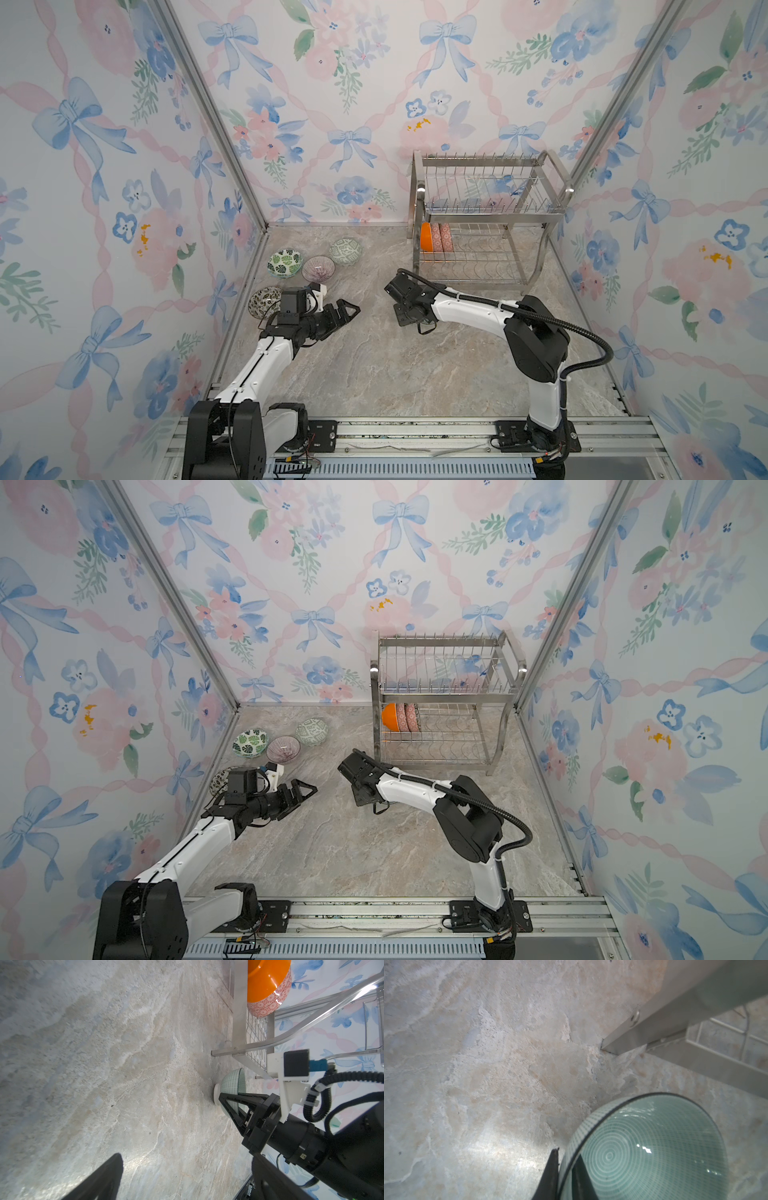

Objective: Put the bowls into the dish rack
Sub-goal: 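Grasp the mint-spiral bowl's rim with the right gripper, then lift the mint-spiral bowl with the right gripper and carry it into the rack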

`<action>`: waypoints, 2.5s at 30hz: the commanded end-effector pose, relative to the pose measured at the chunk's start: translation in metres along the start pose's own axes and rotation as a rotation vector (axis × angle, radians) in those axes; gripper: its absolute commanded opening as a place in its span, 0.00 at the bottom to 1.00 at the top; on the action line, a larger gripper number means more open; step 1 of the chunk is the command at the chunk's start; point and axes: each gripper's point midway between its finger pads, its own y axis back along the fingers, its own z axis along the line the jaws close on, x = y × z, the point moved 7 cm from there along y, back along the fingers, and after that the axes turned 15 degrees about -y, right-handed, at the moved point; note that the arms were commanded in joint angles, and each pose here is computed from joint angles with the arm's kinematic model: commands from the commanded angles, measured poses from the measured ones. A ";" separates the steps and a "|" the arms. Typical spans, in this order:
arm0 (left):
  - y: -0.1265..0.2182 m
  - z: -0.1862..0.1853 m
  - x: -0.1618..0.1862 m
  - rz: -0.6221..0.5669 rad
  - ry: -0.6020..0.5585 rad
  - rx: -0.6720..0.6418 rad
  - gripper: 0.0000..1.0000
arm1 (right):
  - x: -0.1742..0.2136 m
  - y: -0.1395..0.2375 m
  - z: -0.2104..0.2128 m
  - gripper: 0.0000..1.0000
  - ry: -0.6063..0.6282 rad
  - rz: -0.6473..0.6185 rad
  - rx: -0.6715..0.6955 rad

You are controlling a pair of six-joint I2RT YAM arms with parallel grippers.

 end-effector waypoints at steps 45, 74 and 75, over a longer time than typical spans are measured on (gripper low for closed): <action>0.000 -0.040 -0.013 -0.077 -0.129 -0.009 0.98 | -0.023 0.085 -0.051 0.00 -0.139 -0.224 -0.287; -0.084 -0.207 -0.033 -0.356 -0.807 -0.095 0.98 | -0.090 0.129 -0.199 0.00 -0.423 -0.745 -0.375; -0.089 -0.210 -0.033 -0.352 -0.823 -0.104 0.98 | -0.093 0.126 -0.202 0.00 -0.426 -0.744 -0.386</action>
